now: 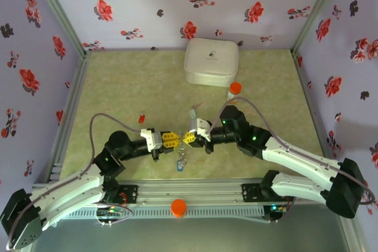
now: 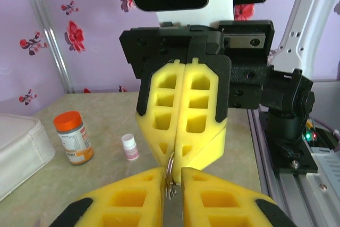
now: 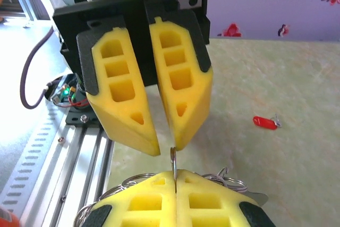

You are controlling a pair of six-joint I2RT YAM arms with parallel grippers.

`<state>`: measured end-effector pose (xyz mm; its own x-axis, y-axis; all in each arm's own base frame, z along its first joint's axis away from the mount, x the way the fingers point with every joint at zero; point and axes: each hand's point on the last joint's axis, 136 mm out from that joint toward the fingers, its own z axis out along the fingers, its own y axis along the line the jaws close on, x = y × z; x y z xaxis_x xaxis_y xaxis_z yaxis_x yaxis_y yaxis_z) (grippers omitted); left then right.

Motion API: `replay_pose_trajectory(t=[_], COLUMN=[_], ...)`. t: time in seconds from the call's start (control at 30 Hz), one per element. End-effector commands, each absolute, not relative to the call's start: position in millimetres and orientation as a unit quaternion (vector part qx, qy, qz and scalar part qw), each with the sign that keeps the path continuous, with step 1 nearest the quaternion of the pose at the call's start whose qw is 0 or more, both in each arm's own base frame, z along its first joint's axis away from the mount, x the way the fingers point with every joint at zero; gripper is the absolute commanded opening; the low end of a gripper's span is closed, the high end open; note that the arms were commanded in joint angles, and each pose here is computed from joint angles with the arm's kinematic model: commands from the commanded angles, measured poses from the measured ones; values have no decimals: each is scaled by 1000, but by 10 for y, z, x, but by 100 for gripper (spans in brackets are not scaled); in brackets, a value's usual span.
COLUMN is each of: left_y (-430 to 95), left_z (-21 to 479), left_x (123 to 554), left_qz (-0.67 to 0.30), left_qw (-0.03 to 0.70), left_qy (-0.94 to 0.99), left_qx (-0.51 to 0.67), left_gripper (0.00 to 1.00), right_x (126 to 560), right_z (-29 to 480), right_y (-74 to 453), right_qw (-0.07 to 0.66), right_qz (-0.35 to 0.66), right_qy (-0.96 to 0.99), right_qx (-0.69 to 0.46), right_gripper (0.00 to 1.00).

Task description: Put the keys on the keyring

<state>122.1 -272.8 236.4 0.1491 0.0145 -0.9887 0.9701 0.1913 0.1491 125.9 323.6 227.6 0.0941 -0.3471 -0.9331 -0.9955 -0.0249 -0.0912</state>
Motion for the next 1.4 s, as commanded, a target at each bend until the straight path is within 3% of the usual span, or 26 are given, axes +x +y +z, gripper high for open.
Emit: replay_pose_trajectory(t=[0.0,0.2,0.43,0.67,0.9,1.37], left_y=[-2718,-2695,-2303,-1838,-1349,-1044], left_z=[2256,2372,2647,2582,2135,1149], left_x=[1214,1283,1854,2276,2587,3026], left_qz=[-380,-362,-302,-224,-96,-84], left_qw=[567,584,663,658,566,312], left_qy=[517,519,606,701,819,942], left_qx=[516,509,319,159,24,-91], left_gripper=[15,17,42,57,61,57], right_x=[1270,1372,1516,1642,1679,1626], right_z=[2476,2431,2474,2515,2513,2493], right_y=[3231,3229,3176,3041,2959,3038], right_qw=[451,472,491,500,496,495], right_qz=[358,294,260,224,212,239], right_qy=[536,540,562,596,618,610], right_qx=[-617,-632,-613,-587,-572,-571], right_gripper=[0,0,0,0,0,0])
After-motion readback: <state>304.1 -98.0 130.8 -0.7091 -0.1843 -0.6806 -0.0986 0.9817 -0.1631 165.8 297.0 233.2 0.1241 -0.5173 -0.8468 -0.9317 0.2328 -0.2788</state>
